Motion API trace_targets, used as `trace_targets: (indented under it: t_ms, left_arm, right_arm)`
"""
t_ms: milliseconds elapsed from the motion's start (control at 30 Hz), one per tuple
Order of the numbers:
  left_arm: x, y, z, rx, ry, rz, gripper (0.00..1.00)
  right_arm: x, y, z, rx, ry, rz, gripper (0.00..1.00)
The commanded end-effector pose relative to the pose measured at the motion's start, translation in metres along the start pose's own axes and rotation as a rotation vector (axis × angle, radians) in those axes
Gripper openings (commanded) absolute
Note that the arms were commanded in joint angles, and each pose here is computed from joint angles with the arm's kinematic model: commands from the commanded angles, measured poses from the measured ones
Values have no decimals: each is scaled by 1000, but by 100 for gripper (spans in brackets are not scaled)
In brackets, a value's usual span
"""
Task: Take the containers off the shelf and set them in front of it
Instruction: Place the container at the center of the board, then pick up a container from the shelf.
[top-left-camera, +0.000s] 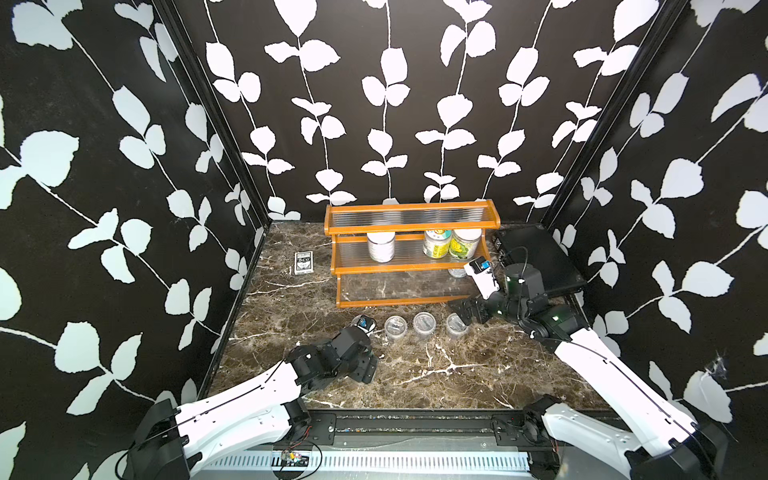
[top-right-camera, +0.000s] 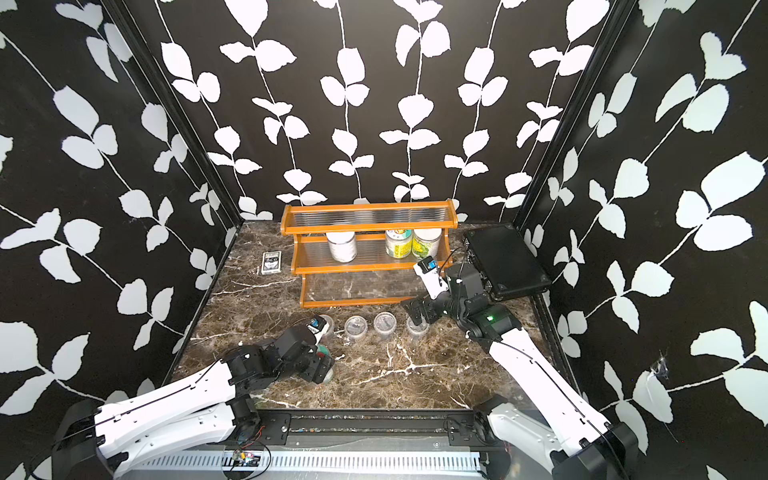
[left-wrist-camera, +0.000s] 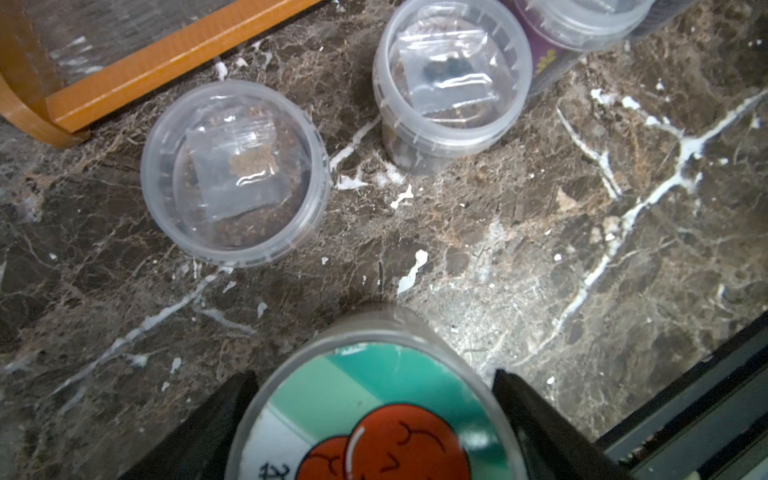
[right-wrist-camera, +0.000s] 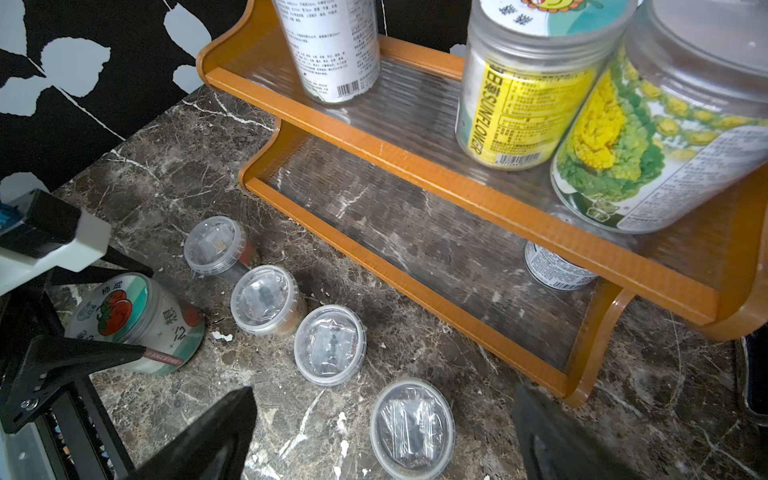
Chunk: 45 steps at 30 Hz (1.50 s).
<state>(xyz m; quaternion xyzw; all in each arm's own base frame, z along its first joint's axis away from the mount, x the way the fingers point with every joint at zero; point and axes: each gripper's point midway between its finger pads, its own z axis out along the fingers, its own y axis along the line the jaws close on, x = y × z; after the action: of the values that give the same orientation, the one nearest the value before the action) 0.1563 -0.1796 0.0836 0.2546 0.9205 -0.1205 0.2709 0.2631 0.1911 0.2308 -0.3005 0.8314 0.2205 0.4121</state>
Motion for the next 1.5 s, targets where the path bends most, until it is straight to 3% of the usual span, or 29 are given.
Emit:
trace_targets:
  t_ms: [0, 200, 500, 700, 967, 1100, 1167, 1467]
  left_arm:
    - [-9, 1, -7, -10, -25, 22, 97]
    - [-19, 10, -23, -62, -61, 47, 98]
    - [-71, 4, -61, -69, -148, 104, 99]
    - [-128, 10, -53, -57, -256, 68, 99]
    - [-220, 39, -35, -177, -506, -15, 99]
    - [-261, 44, -34, -211, -573, -6, 99]
    - [-276, 65, -31, -243, -610, -61, 99]
    - [-308, 80, -22, -279, -708, -93, 99]
  right_arm:
    - [-17, 1, -8, 11, -46, -34, 100]
    - [-17, 0, -7, 11, -49, -29, 100]
    - [-23, -6, -9, 36, -60, -29, 100]
    - [-33, -14, -9, 71, -83, -16, 100]
    - [-43, -33, -16, 168, -144, 37, 100]
    - [-48, -33, -18, 166, -163, 48, 100]
    - [-50, -32, -18, 159, -175, 58, 100]
    - [-62, -29, -17, 114, -188, 50, 100]
